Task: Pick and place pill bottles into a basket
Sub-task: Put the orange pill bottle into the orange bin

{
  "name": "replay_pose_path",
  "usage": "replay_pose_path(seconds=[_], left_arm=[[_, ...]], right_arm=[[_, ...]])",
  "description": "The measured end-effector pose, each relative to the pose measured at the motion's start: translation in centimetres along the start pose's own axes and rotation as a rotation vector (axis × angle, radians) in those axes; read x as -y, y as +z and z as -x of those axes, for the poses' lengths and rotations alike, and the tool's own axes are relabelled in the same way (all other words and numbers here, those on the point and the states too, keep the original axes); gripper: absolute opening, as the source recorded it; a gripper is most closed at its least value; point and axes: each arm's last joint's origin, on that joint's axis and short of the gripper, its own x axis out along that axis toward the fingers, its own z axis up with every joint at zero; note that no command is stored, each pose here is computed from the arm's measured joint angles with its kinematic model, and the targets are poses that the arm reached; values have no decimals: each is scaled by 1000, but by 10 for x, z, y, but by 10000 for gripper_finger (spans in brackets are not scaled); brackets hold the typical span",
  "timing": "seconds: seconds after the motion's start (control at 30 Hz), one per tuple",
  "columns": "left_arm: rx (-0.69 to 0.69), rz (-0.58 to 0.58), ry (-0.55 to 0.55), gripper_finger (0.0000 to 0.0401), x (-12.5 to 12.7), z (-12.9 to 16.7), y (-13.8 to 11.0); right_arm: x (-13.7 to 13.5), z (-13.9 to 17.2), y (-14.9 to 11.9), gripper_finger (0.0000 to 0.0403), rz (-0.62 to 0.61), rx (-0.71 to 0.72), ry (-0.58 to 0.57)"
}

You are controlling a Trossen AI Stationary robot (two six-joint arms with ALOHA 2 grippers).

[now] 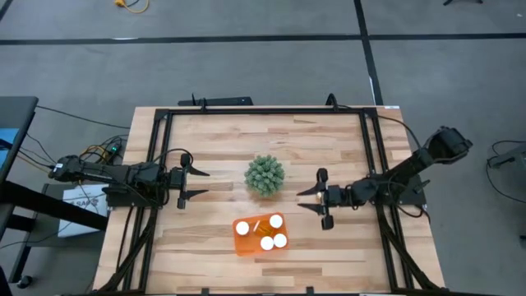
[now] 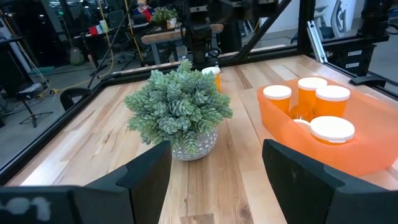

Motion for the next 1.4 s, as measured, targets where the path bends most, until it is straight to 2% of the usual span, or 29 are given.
replay_pose_path(seconds=[0.4, 0.63, 0.77, 0.93, 1.03, 1.2, 1.4], left_arm=[[0, -1, 0, 242, 0, 0, 0], [0, -1, 0, 242, 0, 0, 0], [0, 3, 0, 242, 0, 0, 0], [0, 3, 0, 242, 0, 0, 0], [0, 0, 0, 242, 0, 0, 0], [0, 3, 0, 242, 0, 0, 0], [0, 3, 0, 242, 0, 0, 0]], right_arm=[[20, 2, -8, 134, 37, -21, -84], [33, 0, -9, 133, 25, -30, -208], [41, -1, -7, 134, -33, -20, -252], [52, 3, 2, 132, -231, 37, -291], [58, 10, 10, 128, -298, 51, -321], [65, 25, 8, 126, -335, -70, -400], [56, 42, -10, 136, -318, -288, -508]])
